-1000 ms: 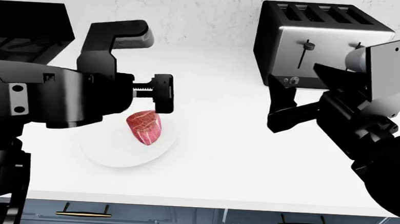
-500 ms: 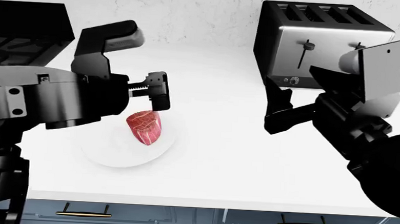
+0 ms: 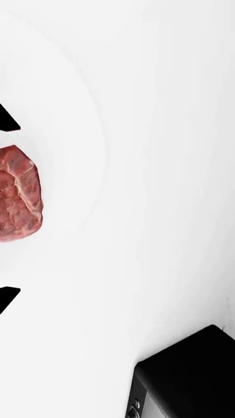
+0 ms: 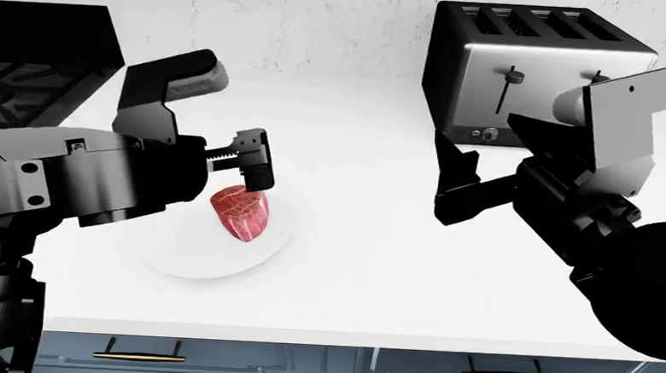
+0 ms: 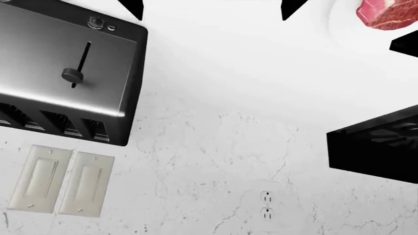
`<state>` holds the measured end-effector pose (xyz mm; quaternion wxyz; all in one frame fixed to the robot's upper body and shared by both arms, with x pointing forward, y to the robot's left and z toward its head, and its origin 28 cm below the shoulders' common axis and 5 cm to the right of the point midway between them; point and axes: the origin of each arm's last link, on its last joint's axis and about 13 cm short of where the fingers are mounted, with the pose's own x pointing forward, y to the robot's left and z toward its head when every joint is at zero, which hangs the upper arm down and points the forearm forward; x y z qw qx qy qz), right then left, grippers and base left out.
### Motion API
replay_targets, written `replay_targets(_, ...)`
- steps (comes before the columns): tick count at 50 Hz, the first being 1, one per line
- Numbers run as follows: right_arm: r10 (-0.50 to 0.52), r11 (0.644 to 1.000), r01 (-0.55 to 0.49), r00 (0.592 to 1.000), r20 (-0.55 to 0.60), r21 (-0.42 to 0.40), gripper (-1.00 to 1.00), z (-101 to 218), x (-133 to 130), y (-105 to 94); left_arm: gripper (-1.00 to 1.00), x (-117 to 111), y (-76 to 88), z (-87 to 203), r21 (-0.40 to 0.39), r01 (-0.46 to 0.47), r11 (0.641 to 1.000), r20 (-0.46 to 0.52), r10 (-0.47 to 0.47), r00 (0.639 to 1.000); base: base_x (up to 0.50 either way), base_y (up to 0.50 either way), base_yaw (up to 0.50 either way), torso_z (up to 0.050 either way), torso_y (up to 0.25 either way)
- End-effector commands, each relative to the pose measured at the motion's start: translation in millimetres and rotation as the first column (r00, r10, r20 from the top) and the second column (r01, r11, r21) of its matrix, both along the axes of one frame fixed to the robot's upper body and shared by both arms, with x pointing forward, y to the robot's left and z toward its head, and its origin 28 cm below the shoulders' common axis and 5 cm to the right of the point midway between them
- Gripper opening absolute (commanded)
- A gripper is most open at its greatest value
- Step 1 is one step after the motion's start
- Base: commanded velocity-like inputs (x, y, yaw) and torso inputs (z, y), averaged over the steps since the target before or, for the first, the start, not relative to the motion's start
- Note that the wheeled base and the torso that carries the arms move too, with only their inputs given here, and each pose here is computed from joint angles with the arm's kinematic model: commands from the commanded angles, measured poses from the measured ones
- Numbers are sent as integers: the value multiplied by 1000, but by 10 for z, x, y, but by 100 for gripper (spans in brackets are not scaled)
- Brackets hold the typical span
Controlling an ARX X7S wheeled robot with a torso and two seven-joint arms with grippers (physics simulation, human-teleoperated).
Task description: Frozen meat rests on a plate on the counter. Retrieve the meat and place it in a pot on a burner. Then turn the burner on.
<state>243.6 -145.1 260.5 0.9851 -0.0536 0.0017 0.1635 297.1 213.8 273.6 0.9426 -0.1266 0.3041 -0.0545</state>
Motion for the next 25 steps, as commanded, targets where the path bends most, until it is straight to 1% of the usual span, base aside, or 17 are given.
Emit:
replay_targets(1, 7, 1000, -7, 1000, -8, 1, 100, -19, 16, 11, 100, 7, 24, -67, 3, -15, 1000, -14, 15, 1000, 0, 0, 0, 0, 0)
replay_targets(25, 13, 1000, -12, 1000, -24, 8, 100, -64, 34, 11, 100, 48, 23, -167, 14, -10, 1000, -38, 11, 999, 0, 0, 0, 0, 0)
